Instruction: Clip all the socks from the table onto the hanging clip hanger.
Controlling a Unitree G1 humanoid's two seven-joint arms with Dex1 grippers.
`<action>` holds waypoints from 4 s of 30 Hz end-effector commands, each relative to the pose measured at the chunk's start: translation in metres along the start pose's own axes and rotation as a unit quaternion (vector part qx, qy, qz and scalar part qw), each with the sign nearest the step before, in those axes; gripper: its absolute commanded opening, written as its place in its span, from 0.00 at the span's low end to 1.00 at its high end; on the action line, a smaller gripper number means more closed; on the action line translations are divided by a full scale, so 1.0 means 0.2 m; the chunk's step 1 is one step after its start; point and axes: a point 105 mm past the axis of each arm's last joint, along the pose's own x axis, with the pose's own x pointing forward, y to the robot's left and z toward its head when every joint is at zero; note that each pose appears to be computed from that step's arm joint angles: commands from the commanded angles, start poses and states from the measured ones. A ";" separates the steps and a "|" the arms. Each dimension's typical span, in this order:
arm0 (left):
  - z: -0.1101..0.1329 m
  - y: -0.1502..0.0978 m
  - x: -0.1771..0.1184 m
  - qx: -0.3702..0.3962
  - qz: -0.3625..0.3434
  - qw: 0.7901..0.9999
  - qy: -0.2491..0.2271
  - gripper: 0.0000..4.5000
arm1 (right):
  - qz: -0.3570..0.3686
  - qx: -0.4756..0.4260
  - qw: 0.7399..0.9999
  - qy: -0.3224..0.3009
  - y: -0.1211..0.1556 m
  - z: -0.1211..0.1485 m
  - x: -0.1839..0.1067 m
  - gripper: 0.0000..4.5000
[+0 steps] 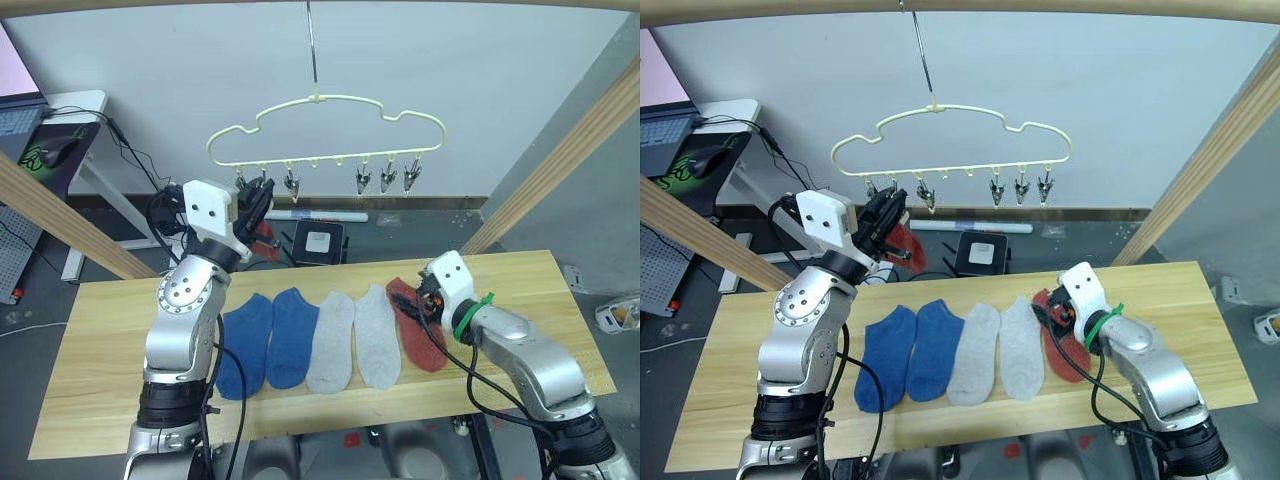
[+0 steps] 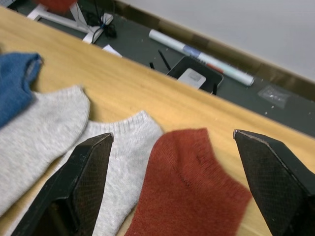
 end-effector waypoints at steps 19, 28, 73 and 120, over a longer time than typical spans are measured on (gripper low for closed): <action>0.05 -0.02 -0.04 0.006 0.003 1.000 -0.003 0.06 | -0.110 -0.058 0.992 0.025 -0.26 -0.14 0.06 0.91; 0.04 -0.02 -0.03 0.001 0.003 1.000 -0.002 0.06 | -0.044 -0.014 0.999 -0.022 -0.16 -0.04 0.04 0.91; 0.20 -0.01 -0.06 -0.133 -0.073 0.988 -0.003 0.05 | 0.139 -0.166 0.957 -0.195 0.34 0.53 0.05 0.00; 0.26 -0.08 -0.12 -0.222 -0.140 0.965 0.022 0.05 | 0.195 -0.250 0.874 -0.368 0.64 0.95 0.14 0.00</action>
